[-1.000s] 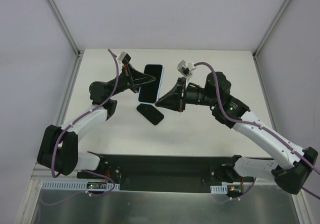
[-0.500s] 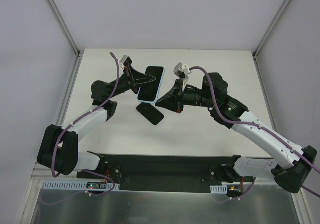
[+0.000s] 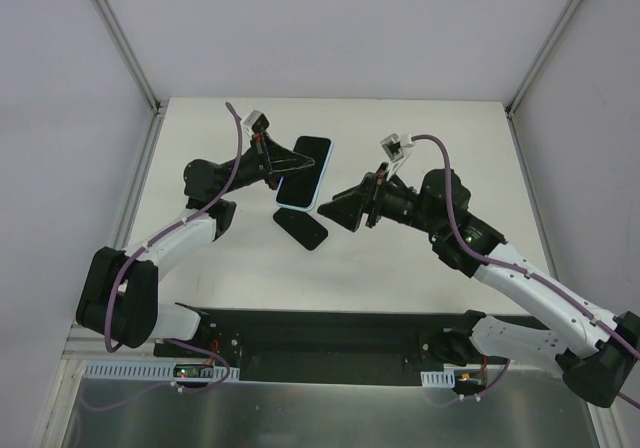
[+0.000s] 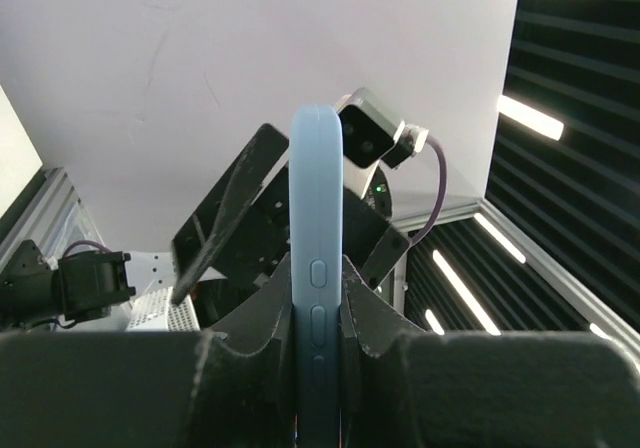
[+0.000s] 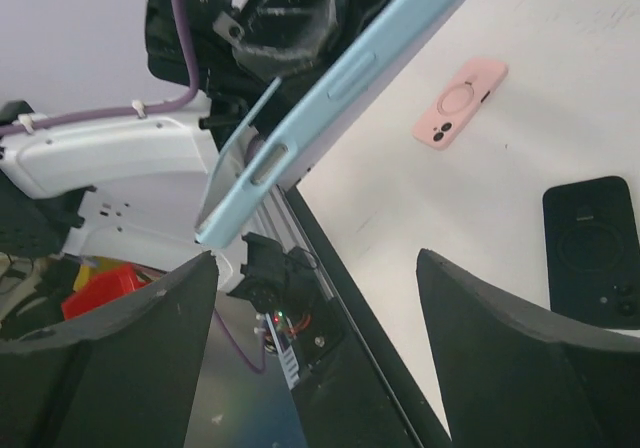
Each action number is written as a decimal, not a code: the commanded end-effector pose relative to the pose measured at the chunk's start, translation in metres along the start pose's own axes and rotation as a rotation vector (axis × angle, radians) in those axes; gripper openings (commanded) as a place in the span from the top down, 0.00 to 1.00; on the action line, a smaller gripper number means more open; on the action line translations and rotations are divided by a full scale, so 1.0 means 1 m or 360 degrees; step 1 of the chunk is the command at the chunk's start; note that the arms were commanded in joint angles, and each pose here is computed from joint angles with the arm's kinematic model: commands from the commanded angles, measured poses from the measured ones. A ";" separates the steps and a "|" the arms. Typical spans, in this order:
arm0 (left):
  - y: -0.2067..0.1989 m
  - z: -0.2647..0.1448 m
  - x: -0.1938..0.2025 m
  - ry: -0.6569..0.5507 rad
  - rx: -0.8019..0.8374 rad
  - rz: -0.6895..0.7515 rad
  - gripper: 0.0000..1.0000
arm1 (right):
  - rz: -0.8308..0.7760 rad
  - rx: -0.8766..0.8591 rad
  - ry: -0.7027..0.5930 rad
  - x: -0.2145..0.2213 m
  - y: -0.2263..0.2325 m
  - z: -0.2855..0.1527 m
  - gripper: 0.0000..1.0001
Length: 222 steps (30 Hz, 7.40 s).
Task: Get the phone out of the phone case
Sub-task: Remove the phone case from the phone.
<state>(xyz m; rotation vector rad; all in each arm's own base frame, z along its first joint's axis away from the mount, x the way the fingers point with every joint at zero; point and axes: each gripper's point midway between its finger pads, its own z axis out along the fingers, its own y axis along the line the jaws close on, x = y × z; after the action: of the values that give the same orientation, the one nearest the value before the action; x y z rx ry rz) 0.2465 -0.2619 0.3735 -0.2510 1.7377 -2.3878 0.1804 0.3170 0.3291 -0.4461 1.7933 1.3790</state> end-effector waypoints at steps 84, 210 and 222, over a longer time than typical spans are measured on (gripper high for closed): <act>-0.039 -0.012 0.013 0.0074 0.0156 0.0283 1.00 | 0.0236 -0.0268 -0.0494 -0.081 0.066 0.022 0.99; -0.063 -0.018 0.020 0.0116 0.0182 0.0251 1.00 | 0.0185 -0.0357 -0.0290 -0.030 0.049 0.017 0.32; -0.064 -0.018 0.018 0.0108 0.0190 0.0258 1.00 | 0.0246 -0.0418 -0.0376 -0.045 0.058 0.023 0.37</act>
<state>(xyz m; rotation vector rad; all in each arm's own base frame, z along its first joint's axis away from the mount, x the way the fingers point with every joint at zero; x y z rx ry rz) 0.2426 -0.2412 0.3872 -0.1250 1.7339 -2.3417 0.1725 0.3515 0.3684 -0.3161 1.5977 1.6732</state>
